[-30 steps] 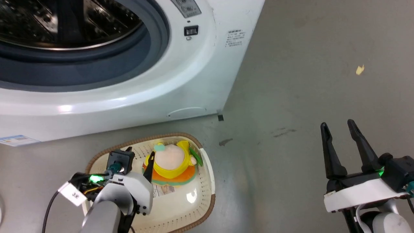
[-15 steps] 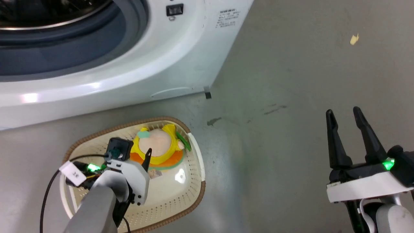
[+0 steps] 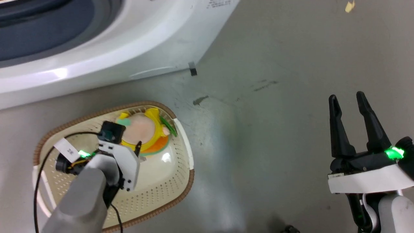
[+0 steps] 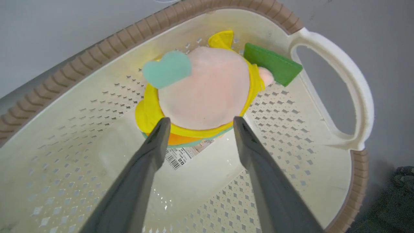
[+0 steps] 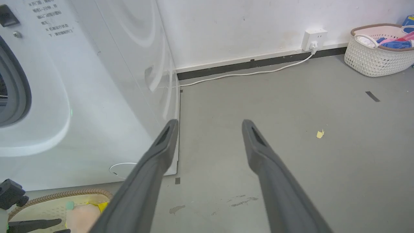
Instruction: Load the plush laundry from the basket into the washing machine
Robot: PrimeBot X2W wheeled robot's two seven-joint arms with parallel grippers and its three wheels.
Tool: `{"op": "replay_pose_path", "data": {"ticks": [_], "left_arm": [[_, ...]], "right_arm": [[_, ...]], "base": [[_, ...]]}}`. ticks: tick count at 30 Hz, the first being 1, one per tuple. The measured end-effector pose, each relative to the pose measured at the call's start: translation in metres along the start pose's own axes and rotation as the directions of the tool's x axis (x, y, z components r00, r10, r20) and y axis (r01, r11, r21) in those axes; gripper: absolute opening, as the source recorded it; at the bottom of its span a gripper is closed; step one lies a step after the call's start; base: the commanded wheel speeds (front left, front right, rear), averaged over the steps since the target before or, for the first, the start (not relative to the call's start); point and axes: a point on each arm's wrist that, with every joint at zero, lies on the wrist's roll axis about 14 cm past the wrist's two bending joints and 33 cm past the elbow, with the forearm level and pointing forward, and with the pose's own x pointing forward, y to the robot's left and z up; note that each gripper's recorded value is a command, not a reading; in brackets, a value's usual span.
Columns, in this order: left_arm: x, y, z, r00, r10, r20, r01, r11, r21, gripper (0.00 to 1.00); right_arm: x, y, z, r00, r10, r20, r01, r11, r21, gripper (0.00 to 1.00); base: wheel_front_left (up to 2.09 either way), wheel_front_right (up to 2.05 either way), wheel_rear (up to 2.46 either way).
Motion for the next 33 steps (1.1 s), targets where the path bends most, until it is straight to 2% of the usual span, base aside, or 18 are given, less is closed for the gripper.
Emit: {"op": "replay_pose_path", "data": {"ticks": [18, 19, 20, 26, 33], "left_arm": [[0.063, 0.006, -0.034, 0.99, -0.049, -0.133, 0.053, 0.998, 0.025, 1.0], [0.066, 0.005, -0.036, 0.989, -0.054, -0.139, 0.058, 0.998, 0.027, 0.16], [0.068, 0.003, -0.039, 0.988, -0.059, -0.143, 0.062, 0.998, 0.017, 0.0], [0.077, 0.005, -0.054, 0.983, -0.069, -0.172, 0.07, 0.998, 0.0, 0.0], [0.067, 0.012, -0.055, 0.987, -0.041, -0.156, 0.035, 0.999, -0.036, 0.0]], "right_arm": [[0.011, -0.019, -0.027, 0.997, -0.059, -0.042, 0.059, 0.998, 0.003, 1.0], [0.011, -0.02, -0.028, 0.997, -0.062, -0.044, 0.063, 0.998, 0.004, 1.0], [0.011, -0.022, -0.029, 0.997, -0.065, -0.045, 0.065, 0.998, 0.002, 1.0], [0.017, -0.025, -0.028, 0.997, -0.073, -0.028, 0.073, 0.997, -0.006, 1.0], [0.018, -0.023, -0.011, 0.998, -0.064, 0.028, 0.065, 0.998, -0.001, 1.0]], "base": [[0.0, 0.0, 0.0], [0.0, 0.0, 0.0], [0.0, 0.0, 0.0], [0.0, 0.0, 0.0], [0.0, 0.0, 0.0]]}}
